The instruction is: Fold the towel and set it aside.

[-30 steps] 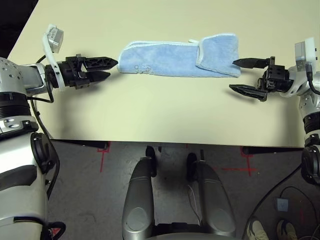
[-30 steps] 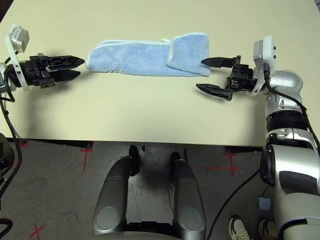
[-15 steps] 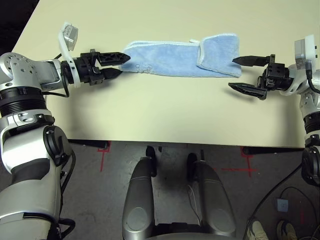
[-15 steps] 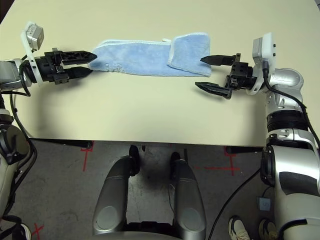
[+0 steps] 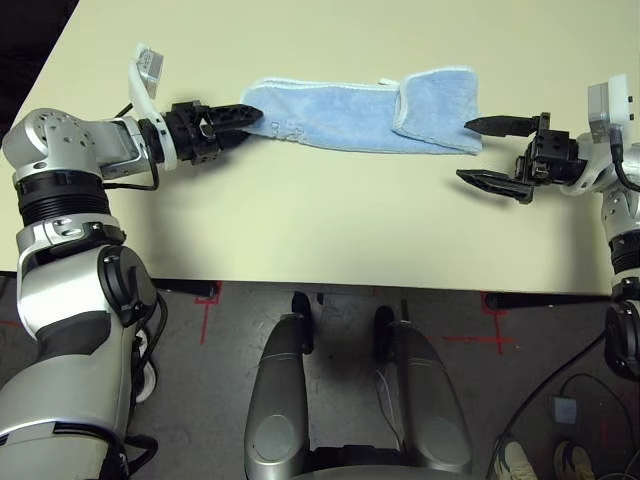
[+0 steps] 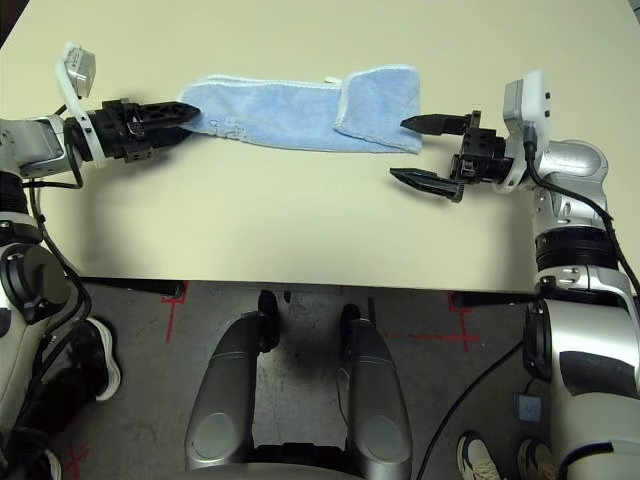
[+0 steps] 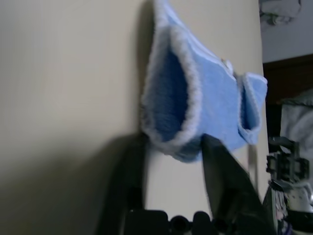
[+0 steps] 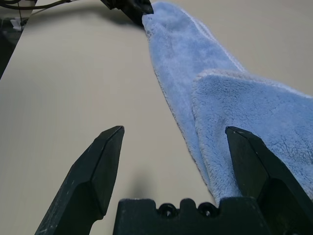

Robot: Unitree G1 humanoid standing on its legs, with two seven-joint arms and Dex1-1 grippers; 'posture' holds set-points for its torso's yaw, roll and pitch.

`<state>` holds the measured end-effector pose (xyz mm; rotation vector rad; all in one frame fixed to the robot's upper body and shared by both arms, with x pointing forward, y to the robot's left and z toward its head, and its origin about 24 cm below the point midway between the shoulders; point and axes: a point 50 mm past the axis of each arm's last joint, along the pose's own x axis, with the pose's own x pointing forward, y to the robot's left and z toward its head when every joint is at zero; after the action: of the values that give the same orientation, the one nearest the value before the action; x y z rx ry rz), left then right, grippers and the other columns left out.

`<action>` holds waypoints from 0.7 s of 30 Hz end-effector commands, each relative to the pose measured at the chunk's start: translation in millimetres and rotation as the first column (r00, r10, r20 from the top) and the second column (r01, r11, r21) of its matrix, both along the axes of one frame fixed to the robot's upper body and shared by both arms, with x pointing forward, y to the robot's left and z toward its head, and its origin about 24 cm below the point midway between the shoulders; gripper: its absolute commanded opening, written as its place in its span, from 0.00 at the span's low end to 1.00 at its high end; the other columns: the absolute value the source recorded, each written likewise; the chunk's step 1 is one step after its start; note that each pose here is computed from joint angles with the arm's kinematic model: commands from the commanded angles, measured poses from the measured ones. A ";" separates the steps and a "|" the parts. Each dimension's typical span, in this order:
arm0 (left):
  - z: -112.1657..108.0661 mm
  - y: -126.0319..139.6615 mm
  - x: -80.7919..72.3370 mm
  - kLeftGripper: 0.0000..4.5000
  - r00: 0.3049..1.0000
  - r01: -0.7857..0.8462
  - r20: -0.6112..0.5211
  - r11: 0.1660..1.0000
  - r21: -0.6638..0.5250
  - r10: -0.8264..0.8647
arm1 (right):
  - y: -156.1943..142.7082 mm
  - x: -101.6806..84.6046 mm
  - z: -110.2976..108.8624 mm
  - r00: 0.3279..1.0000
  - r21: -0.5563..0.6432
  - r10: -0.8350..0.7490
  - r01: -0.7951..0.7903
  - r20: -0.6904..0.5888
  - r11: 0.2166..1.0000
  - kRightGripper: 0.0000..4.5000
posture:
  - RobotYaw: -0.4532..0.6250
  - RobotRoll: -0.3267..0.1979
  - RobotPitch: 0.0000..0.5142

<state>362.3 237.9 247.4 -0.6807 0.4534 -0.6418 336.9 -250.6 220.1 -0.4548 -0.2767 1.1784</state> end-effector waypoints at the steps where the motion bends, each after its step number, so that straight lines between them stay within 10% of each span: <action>1: -1.1 7.0 2.9 0.30 0.999 -0.055 -0.001 0.998 0.021 0.055 | -4.4 -3.5 -3.7 1.000 -0.026 -0.011 0.011 -0.014 1.000 1.00 | 0.44 0.62 0.75; 5: -0.3 7.0 4.9 0.01 0.998 -0.062 0.006 0.998 0.000 0.062 | -4.8 -3.7 -3.9 1.000 -0.030 -0.014 0.014 -0.015 0.999 1.00 | 0.44 0.62 0.75; 21: 18.4 36.8 -14.9 0.01 0.997 -0.054 0.058 0.994 0.091 0.049 | -4.3 -1.6 -3.0 0.999 -0.002 -0.028 0.028 -0.017 1.000 1.00 | 0.45 0.62 0.75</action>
<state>353.6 268.8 265.7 -0.6093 0.3895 -0.5848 337.0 -252.6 220.5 -0.4473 -0.2707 1.1541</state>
